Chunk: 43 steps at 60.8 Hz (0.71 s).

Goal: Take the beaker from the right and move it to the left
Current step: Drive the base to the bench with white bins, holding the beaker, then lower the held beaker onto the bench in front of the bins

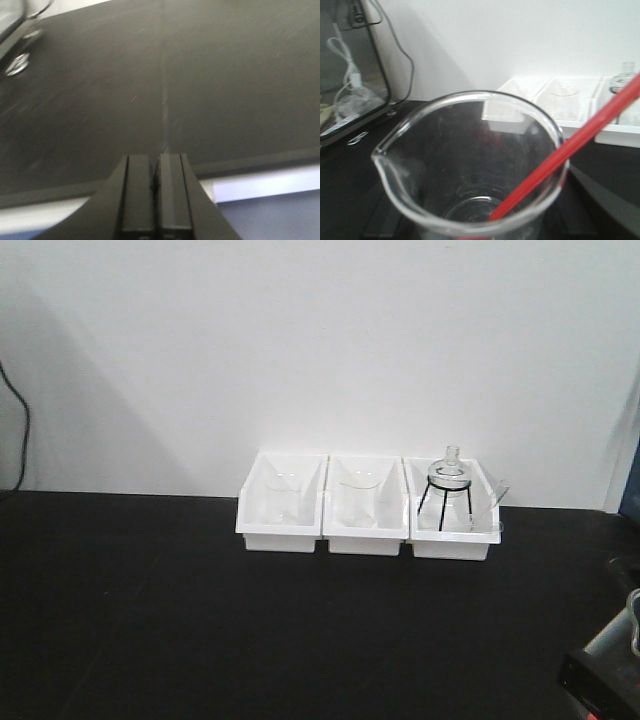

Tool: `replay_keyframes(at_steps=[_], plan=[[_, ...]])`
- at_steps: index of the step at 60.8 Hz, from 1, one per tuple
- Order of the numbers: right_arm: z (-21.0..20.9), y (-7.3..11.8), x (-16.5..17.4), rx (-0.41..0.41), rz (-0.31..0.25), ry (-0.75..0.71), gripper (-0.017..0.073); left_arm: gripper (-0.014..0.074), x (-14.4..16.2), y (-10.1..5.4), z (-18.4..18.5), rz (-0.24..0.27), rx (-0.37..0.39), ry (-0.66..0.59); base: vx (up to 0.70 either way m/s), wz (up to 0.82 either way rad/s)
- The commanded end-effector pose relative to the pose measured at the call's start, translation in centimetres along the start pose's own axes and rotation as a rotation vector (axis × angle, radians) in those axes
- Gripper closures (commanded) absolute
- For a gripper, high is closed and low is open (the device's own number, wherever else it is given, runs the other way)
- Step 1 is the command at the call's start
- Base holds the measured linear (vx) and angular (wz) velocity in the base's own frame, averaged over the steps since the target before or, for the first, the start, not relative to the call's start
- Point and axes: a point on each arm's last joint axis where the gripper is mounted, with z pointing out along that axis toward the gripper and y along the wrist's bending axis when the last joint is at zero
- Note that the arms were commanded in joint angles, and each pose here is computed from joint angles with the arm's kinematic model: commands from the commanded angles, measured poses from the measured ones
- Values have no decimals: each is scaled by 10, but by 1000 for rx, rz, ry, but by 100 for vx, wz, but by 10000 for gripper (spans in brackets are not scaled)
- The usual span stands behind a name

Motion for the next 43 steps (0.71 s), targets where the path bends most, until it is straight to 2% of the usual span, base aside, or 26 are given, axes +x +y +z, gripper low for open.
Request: replay_keyframes(at_steps=[1,16,43], plan=[[-1,-1,-9,24,-37,-22,562,600,-2,0,2,1,-4,-65,26,-41],[-1,-1,-9,24,-37,-22,562,600,-2,0,2,1,-4,-65,20,-26],[-1,-1,-9,24,-37,-22,562,600,-2,0,2,1,-4,-65,5,-5]])
